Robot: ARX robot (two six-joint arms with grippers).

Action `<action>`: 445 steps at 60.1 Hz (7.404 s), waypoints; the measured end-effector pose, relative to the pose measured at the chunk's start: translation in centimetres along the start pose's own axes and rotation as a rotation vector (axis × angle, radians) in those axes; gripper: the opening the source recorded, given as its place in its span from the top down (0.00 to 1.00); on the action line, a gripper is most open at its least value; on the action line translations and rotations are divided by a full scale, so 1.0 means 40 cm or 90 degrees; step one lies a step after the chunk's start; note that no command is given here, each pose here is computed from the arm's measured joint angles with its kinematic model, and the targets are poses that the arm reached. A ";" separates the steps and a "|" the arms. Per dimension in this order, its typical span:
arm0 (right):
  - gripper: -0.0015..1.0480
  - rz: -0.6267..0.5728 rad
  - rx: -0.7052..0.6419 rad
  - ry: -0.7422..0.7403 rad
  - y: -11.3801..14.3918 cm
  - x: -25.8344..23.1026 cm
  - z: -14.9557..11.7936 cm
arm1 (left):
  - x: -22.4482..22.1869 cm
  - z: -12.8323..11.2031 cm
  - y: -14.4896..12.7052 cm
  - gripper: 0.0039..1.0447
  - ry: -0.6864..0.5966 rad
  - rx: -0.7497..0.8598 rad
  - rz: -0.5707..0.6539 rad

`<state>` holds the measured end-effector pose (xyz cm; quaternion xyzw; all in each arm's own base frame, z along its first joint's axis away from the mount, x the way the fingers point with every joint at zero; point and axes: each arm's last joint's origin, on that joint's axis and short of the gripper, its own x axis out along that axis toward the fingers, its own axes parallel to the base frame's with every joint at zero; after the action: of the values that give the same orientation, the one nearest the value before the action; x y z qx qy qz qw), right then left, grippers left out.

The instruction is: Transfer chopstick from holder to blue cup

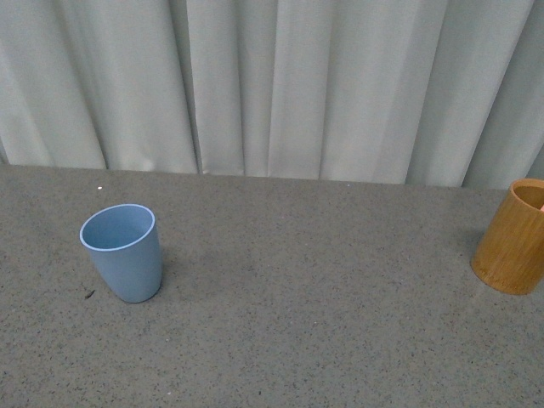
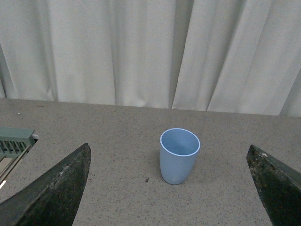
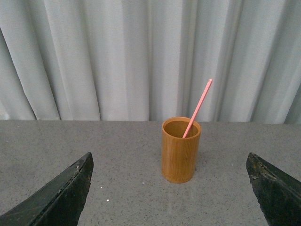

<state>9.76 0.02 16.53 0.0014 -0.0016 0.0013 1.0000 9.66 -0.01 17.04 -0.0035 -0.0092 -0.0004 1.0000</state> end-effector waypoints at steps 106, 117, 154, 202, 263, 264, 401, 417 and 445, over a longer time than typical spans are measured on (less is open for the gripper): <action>0.09 0.000 0.000 0.000 0.000 0.000 0.000 | 0.000 0.000 0.000 0.06 0.000 0.000 0.000; 0.09 0.000 0.000 0.000 0.000 0.000 0.000 | 0.000 0.000 0.000 0.06 0.000 0.000 0.000; 0.09 0.000 0.000 0.000 0.000 0.000 0.000 | 0.170 -0.003 -0.024 0.06 0.326 -0.408 -0.072; 0.09 0.000 0.000 0.000 0.000 0.000 0.000 | 0.435 -0.119 -0.150 0.06 0.488 -0.301 0.089; 0.09 0.000 0.000 0.000 0.000 0.000 0.000 | 0.528 -0.139 -0.150 0.06 0.496 -0.341 0.170; 0.09 0.000 0.000 0.000 0.000 0.000 0.000 | 0.531 -0.140 -0.149 0.06 0.496 -0.341 0.172; 0.09 0.000 0.000 0.000 0.000 0.000 0.000 | 0.549 -0.087 -0.463 0.97 0.485 -0.212 -0.076; 0.09 0.000 0.000 0.000 0.000 0.000 0.000 | 0.506 -0.133 -0.553 0.97 0.525 -0.179 -0.131; 0.09 0.000 0.000 0.000 0.000 0.000 0.000 | 0.499 -0.177 -0.568 0.97 0.540 -0.169 -0.134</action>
<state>9.76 0.01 16.53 0.0014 -0.0014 0.0010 1.0000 29.71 -22.80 10.49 -0.1305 0.4009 -0.1047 0.9007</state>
